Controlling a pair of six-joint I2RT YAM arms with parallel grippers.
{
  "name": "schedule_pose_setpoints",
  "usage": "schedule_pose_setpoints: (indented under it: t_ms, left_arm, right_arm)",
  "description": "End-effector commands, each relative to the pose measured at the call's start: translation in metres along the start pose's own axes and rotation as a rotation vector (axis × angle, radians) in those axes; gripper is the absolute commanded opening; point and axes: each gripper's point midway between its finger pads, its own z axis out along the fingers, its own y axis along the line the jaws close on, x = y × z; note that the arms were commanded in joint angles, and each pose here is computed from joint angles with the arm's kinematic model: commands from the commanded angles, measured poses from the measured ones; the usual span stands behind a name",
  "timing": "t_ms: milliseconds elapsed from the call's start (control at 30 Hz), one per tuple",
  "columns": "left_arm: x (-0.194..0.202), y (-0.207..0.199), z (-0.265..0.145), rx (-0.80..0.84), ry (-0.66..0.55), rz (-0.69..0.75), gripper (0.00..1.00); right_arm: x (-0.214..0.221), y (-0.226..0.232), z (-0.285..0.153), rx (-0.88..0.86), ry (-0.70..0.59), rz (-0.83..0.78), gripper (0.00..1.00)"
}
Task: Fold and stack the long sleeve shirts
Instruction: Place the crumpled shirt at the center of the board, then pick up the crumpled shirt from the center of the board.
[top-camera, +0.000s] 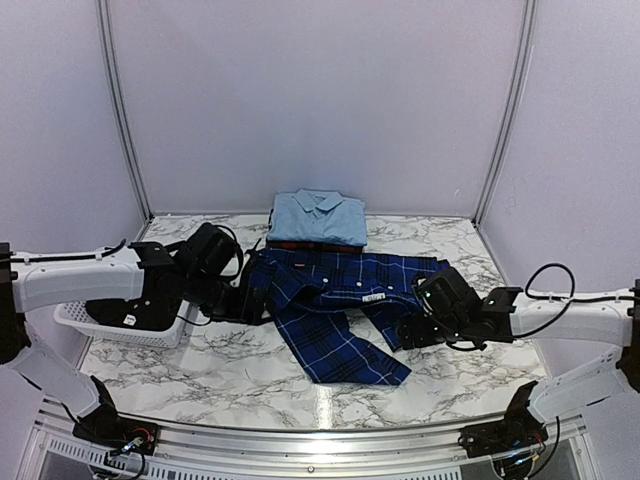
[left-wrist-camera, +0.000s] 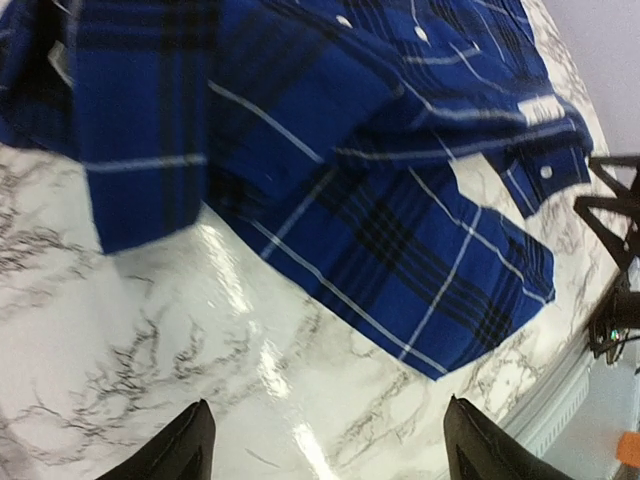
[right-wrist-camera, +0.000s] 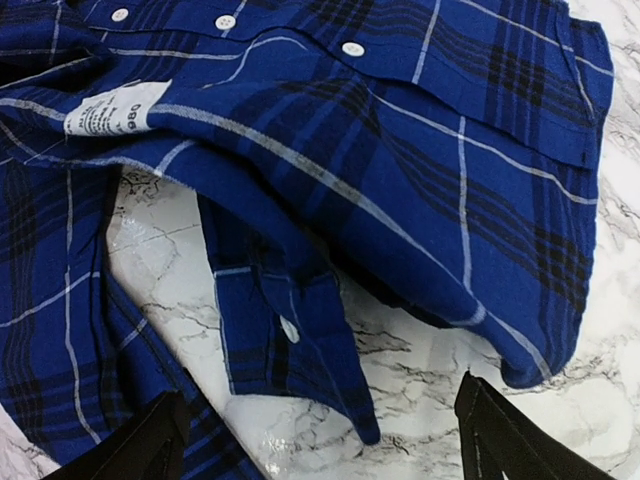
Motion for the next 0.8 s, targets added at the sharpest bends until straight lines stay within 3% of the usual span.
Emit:
schedule_pose_setpoints:
  t_ms: [0, 333, 533, 767]
  left_arm:
    - [0.03, -0.029, 0.013, 0.106, 0.062, 0.054, 0.81]
    - [0.053, -0.077, 0.073, 0.082, 0.12, 0.252, 0.82]
    - [0.056, -0.101, 0.111, 0.064, 0.147, 0.342, 0.82]
    - [0.073, -0.102, 0.14, 0.024, 0.199, 0.388, 0.77]
  right_arm:
    - [-0.022, 0.011, 0.018, -0.011, -0.064, 0.044, 0.88]
    - [-0.044, 0.005, 0.038, 0.092, -0.108, 0.07, 0.86]
    - [-0.054, 0.013, 0.036, 0.063, -0.122, 0.061, 0.66]
    - [-0.059, 0.02, 0.035, 0.042, -0.12, 0.047, 0.53]
